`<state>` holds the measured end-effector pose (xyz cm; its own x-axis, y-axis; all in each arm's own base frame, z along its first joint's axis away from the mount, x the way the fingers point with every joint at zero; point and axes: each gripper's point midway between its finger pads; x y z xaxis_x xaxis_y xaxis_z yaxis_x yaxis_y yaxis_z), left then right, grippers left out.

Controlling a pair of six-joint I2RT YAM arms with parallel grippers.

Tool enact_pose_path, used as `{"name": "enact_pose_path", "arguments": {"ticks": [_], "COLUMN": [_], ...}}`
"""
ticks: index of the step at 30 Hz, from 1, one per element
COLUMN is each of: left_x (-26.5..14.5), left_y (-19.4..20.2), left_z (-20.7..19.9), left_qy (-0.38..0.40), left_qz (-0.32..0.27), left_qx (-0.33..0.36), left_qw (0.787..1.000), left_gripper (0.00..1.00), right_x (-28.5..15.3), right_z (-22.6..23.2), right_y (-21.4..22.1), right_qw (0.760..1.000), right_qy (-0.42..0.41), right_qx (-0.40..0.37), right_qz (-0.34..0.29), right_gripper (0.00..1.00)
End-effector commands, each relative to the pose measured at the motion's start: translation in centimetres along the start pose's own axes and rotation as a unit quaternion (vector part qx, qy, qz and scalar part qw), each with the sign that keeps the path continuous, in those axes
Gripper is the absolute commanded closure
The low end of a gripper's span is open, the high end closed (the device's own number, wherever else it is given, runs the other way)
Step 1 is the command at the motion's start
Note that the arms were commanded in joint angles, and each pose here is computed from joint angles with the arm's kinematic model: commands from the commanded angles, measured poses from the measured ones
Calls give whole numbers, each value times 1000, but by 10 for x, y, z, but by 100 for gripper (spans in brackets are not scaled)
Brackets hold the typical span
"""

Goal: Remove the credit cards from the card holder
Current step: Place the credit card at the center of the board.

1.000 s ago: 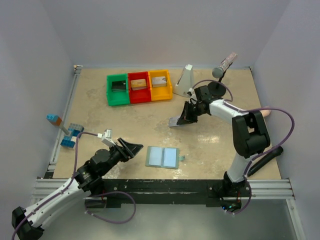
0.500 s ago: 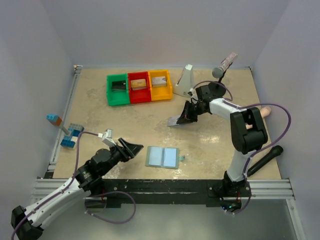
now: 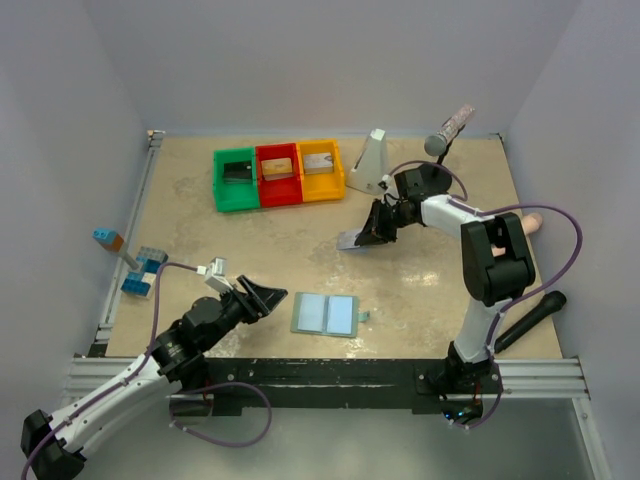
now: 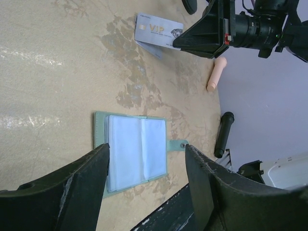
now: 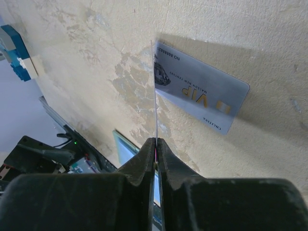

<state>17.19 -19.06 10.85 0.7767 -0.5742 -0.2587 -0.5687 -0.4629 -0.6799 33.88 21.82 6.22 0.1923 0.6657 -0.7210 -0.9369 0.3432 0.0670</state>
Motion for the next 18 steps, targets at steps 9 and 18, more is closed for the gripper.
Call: {"name": "enact_pose_path", "arguments": {"ticks": [9, 18], "left_x": [2, 2], "left_y": [-3, -1], "left_z": [-7, -7], "left_qy": [16, 16], "left_qz": [-3, 1], "left_qx": [0, 0], "left_qw": [1000, 1000], "left_gripper": [32, 32], "right_x": [-3, -5], "right_z": [10, 6], "right_y": [-8, -8], "right_qw": [1000, 1000], "right_qy": [-17, -9], "right_qx": [-9, -8], "right_qz": [-1, -6], "right_gripper": [84, 75]}}
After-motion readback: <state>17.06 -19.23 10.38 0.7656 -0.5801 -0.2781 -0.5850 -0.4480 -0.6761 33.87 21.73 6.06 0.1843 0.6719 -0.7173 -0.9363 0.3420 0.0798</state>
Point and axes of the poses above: each gripper's point midway between its finger pads, its own x axis out along the fingers, its own z axis along the line the jaws close on, y = z × x, and after that the axes turned 15 degrees about x, right-handed
